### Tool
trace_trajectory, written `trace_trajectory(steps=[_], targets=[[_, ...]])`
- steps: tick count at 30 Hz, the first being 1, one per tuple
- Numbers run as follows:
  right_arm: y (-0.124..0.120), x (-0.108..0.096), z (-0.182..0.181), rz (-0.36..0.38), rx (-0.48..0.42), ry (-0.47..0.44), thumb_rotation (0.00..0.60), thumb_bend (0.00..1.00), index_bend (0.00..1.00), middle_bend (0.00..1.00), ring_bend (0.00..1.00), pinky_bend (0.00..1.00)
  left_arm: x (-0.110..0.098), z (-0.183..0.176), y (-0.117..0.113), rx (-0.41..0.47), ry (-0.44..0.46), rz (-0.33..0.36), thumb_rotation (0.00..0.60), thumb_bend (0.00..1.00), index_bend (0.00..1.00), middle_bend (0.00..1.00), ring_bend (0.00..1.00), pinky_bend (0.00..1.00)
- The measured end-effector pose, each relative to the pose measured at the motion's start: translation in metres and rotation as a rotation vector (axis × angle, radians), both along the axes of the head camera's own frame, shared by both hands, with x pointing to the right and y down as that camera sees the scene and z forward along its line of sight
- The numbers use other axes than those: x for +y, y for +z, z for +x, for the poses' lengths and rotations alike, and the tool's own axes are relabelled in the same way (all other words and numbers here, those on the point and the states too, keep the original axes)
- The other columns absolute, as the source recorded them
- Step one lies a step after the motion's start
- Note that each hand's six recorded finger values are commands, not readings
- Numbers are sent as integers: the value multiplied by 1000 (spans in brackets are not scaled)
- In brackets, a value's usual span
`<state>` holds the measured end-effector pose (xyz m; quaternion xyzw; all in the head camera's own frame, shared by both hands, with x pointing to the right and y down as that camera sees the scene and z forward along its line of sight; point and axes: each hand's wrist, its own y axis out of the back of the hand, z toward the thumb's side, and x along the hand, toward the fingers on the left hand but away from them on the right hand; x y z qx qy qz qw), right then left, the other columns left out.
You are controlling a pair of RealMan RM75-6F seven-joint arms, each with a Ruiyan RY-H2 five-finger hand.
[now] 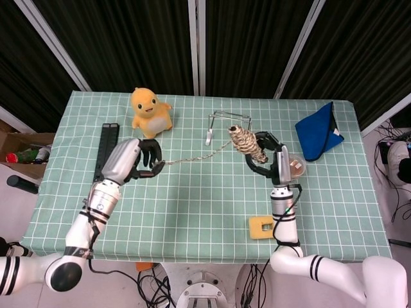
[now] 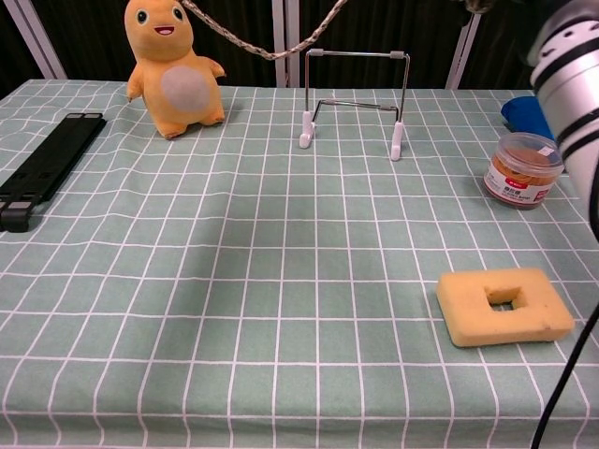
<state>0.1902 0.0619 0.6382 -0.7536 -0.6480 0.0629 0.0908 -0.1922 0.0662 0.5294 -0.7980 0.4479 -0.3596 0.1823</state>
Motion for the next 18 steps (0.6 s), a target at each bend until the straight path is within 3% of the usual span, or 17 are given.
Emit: trace_trajectory(steps=[5, 13, 18], targets=[[9, -17, -37, -21, 64, -82, 600, 745, 822, 640, 617, 842, 21, 33, -29, 31, 101, 97, 600, 414, 764, 736, 703, 847], [15, -23, -84, -27, 172, -235, 600, 745, 822, 640, 617, 841, 18, 81, -62, 133, 208, 216, 600, 414, 763, 736, 702, 846], [17, -19, -106, -21, 203, -327, 600, 745, 822, 640, 618, 842, 8, 101, -72, 163, 220, 202, 600, 415, 763, 735, 702, 846]])
